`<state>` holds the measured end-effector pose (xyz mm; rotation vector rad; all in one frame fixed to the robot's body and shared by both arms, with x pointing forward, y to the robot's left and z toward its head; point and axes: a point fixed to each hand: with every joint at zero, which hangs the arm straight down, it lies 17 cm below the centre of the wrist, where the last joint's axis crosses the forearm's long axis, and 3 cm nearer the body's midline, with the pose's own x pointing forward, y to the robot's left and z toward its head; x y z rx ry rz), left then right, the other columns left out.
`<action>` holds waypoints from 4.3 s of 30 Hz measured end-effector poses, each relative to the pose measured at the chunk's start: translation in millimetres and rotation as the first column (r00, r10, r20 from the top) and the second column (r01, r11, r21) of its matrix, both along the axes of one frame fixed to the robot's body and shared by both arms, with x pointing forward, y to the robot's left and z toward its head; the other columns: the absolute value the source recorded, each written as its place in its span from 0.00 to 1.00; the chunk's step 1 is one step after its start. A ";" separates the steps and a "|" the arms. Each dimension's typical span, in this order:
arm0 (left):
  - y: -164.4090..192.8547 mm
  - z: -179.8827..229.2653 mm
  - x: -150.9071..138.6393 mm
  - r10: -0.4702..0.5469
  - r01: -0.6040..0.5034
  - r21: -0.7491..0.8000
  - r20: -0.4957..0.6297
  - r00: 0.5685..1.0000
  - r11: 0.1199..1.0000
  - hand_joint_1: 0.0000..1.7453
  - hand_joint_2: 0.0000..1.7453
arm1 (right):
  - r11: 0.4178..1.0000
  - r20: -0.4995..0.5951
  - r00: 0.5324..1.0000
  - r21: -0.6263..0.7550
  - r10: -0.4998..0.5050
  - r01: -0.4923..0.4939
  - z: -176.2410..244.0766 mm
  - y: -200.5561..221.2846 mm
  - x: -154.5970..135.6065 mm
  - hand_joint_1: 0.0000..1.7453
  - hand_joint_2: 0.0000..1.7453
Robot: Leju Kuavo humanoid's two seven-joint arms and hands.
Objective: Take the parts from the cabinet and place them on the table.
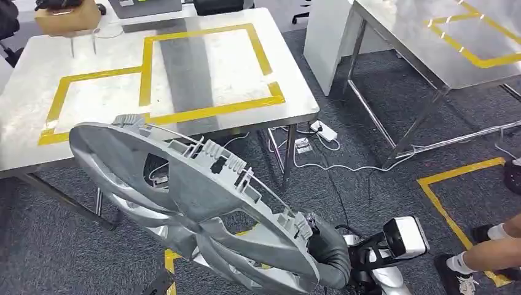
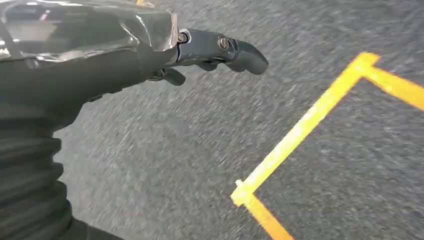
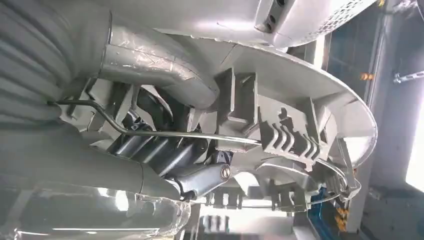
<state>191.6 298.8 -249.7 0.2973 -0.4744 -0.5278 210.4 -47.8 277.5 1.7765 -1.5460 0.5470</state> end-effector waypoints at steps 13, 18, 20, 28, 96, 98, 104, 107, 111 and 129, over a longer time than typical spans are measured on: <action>6.4 -3.6 -10.4 0.003 -0.003 0.013 -0.016 1.000 1.000 0.00 1.00 | 1.000 -0.009 1.000 0.013 0.009 -0.009 1.0 3.6 0.2 1.00 1.00; 11.1 -2.4 -6.7 0.004 -0.004 0.022 -0.010 1.000 1.000 0.00 1.00 | 1.000 -0.006 1.000 0.015 0.014 -0.014 1.5 4.0 -0.8 1.00 1.00; 9.1 -2.4 -6.4 0.004 -0.004 0.020 -0.009 1.000 1.000 0.00 1.00 | 1.000 -0.006 1.000 0.016 0.017 -0.017 1.7 3.9 -1.2 1.00 1.00; 5.4 -2.6 -7.0 0.010 -0.010 0.000 -0.006 1.000 1.000 0.00 1.00 | 1.000 -0.014 1.000 0.010 0.018 -0.018 -1.9 2.6 -1.2 1.00 1.00; 7.0 -0.4 -4.6 0.022 -0.022 0.002 0.019 1.000 1.000 0.00 1.00 | 1.000 -0.023 0.999 0.018 -0.025 0.025 0.7 -4.1 2.5 1.00 1.00; 8.3 -0.6 -5.7 0.025 -0.025 0.005 0.020 0.999 1.000 0.00 1.00 | 0.999 -0.024 0.999 0.019 -0.025 0.025 0.8 -4.2 2.5 1.00 1.00; 9.7 -1.6 -9.5 0.033 -0.033 0.005 0.017 0.999 0.999 0.00 1.00 | 0.999 -0.025 0.999 0.019 -0.026 0.027 0.9 -3.3 2.7 1.00 1.00; 12.6 -1.0 -8.7 0.041 -0.041 0.008 0.025 0.999 0.999 0.00 1.00 | 0.999 -0.021 0.998 -0.007 -0.052 0.051 -2.2 0.7 6.2 1.00 1.00; 15.0 -2.1 -17.2 0.076 -0.076 -0.007 0.040 0.996 0.997 0.00 1.00 | 0.942 0.065 0.965 -0.209 -0.255 0.263 -30.7 18.1 34.5 1.00 1.00; -1.6 -9.6 -53.9 0.145 -0.145 0.001 0.006 0.989 0.989 0.00 1.00 | -0.091 0.815 -0.148 0.117 -0.561 0.989 3.0 -87.3 196.8 1.00 1.00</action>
